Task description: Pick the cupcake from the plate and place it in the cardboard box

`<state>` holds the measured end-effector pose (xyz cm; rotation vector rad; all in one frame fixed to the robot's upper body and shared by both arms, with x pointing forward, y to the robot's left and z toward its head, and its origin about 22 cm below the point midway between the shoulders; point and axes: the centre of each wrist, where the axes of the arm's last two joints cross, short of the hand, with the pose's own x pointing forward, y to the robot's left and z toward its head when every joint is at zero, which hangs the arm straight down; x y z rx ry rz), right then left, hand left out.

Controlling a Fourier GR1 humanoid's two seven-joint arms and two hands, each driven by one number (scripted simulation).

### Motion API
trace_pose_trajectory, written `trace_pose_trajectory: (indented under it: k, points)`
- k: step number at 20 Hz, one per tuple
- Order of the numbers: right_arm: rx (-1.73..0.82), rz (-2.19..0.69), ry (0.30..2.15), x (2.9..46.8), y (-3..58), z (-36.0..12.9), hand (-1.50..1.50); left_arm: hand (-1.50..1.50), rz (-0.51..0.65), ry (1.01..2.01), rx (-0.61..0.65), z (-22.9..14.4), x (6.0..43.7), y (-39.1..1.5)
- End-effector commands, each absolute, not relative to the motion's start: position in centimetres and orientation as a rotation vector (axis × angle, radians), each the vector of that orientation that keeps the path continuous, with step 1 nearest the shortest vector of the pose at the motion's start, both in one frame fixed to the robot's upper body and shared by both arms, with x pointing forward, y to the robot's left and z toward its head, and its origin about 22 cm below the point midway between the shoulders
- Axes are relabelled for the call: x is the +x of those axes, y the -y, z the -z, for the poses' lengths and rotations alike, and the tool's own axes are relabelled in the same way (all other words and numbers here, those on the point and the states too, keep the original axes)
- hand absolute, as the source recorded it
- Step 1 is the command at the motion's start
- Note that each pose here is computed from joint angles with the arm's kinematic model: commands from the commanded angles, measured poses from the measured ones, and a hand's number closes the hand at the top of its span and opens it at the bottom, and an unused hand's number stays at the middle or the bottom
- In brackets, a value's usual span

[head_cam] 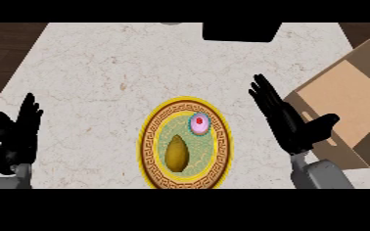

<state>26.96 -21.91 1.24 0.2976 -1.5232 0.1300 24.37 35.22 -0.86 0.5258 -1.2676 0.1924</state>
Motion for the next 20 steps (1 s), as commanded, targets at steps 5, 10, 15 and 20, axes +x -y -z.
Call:
trace_pose_trajectory:
  k: [5, 10, 15, 20]
  points:
    - [0.031, -0.181, 2.120, 26.3, 26.9, -3.1, -1.50, 0.00, 0.173, 1.425, 0.490, -0.2, 25.1, -33.6]
    - [-0.474, 0.096, 2.175, 23.3, 31.4, 1.4, -1.50, 0.00, 0.280, 1.442, 0.407, 0.3, 25.0, -31.5]
    - [-0.538, -0.286, 2.458, 19.0, 30.5, 3.8, -1.50, 0.00, 0.353, 1.456, 0.373, -0.2, 26.2, -29.8]
    - [-0.740, -0.577, 2.256, 12.8, 29.3, 5.9, -1.50, 0.00, 0.372, 1.469, 0.357, 0.6, 26.0, -30.4]
